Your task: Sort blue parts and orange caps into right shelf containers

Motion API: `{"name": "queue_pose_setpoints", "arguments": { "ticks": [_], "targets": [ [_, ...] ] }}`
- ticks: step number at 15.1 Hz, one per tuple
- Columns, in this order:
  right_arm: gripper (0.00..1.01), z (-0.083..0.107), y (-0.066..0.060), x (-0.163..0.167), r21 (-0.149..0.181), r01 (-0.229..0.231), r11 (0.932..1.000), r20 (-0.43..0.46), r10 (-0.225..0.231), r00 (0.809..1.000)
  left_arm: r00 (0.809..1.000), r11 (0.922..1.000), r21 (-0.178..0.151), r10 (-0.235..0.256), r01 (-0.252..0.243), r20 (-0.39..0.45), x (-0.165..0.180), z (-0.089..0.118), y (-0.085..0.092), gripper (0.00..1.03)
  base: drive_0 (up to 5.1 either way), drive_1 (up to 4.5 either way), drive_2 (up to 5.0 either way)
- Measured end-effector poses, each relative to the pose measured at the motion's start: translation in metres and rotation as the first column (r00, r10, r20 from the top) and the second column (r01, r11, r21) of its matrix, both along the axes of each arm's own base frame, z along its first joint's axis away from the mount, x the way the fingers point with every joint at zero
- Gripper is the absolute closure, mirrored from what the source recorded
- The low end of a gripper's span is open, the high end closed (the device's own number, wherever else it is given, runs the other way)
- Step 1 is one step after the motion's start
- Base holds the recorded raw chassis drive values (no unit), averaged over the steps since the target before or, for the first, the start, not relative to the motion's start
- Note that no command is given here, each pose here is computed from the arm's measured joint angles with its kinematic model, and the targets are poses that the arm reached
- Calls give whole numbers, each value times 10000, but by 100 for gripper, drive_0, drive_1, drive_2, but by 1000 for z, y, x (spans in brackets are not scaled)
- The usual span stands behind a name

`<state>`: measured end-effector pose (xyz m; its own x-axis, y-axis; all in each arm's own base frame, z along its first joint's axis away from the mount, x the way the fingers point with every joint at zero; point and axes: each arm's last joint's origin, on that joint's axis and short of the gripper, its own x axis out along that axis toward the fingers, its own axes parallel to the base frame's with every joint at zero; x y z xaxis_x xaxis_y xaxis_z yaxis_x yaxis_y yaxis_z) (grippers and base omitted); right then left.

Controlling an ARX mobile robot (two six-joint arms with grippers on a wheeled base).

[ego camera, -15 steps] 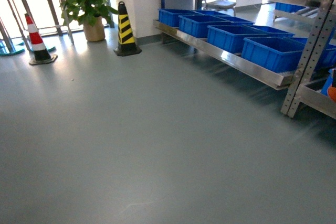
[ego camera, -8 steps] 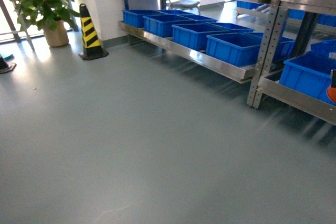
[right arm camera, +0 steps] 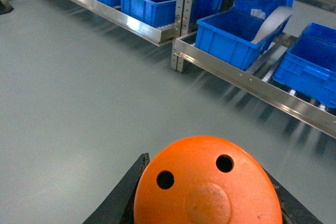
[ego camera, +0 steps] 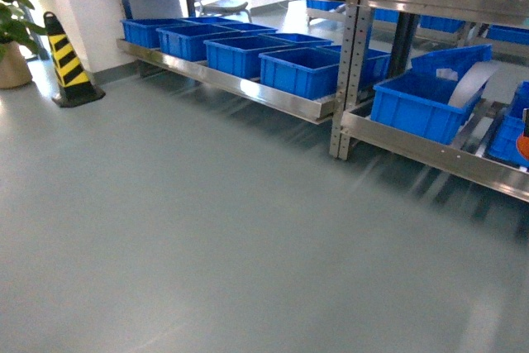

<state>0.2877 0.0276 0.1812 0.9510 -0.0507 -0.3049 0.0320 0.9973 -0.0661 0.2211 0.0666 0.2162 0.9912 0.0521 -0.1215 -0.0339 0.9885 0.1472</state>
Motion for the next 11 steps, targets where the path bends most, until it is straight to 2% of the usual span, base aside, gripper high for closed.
{"name": "queue_pose_setpoints", "arguments": {
  "ticks": [11],
  "targets": [
    [57,0,0,0,0,0,10000,0,0,10000,10000,10000,2,15,-15,-1,0,0,0,59,-166,-166,-166]
  ]
}}
